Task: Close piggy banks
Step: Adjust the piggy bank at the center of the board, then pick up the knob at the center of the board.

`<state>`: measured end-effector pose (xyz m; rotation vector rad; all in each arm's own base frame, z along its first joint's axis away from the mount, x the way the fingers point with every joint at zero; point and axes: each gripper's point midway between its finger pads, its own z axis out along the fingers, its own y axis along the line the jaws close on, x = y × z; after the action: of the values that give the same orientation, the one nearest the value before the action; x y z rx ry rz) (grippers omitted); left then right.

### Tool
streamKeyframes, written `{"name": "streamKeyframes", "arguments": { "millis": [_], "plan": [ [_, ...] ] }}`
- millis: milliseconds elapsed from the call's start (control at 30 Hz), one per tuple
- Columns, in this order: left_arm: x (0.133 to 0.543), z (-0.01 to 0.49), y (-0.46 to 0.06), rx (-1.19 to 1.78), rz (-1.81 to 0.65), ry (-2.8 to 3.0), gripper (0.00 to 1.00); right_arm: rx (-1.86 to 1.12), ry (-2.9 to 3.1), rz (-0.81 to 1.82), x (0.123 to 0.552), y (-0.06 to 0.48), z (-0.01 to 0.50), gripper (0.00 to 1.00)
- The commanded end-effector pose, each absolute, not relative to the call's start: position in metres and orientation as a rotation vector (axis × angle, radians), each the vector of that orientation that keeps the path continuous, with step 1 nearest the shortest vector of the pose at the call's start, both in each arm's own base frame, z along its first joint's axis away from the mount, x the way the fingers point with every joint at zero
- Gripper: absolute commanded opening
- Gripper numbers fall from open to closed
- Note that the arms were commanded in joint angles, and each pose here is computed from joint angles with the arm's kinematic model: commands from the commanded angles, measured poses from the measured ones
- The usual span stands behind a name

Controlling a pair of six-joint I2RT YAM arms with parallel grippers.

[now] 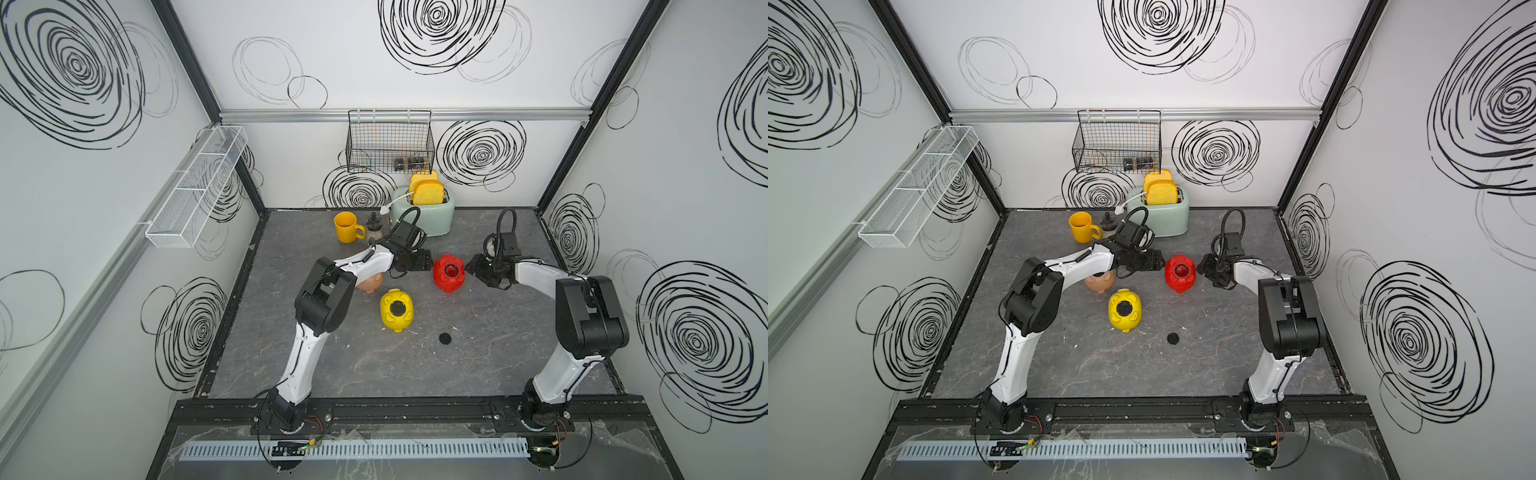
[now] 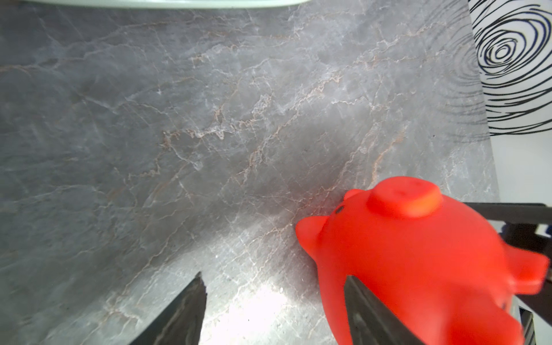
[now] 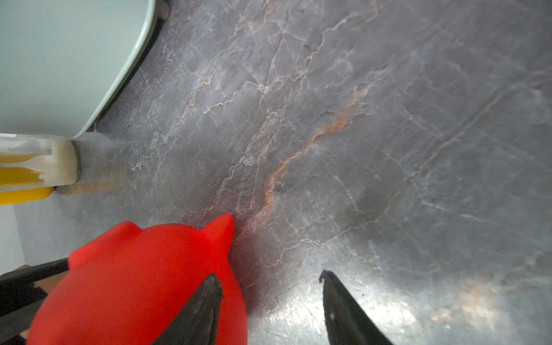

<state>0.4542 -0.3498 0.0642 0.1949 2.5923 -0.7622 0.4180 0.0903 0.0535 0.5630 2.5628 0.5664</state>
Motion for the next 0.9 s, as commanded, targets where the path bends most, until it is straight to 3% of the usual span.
{"name": "streamKeyframes", "arguments": {
  "millis": [0, 400, 867],
  "plan": [
    [0.459, 0.093, -0.34, 0.194, -0.752, 2.526, 0.76, 0.621, 2.564, 0.504, 0.412, 0.077, 0.053, 0.57],
    [0.422, 0.172, -0.294, 0.161, -0.752, 2.38, 0.76, 0.557, 2.511, 0.597, 0.364, 0.079, 0.1, 0.54],
    [0.299, 0.238, -0.204, 0.321, -0.624, 2.23, 0.77, 0.158, 2.492, 0.768, 0.27, 0.14, 0.131, 0.49]
  ]
}}
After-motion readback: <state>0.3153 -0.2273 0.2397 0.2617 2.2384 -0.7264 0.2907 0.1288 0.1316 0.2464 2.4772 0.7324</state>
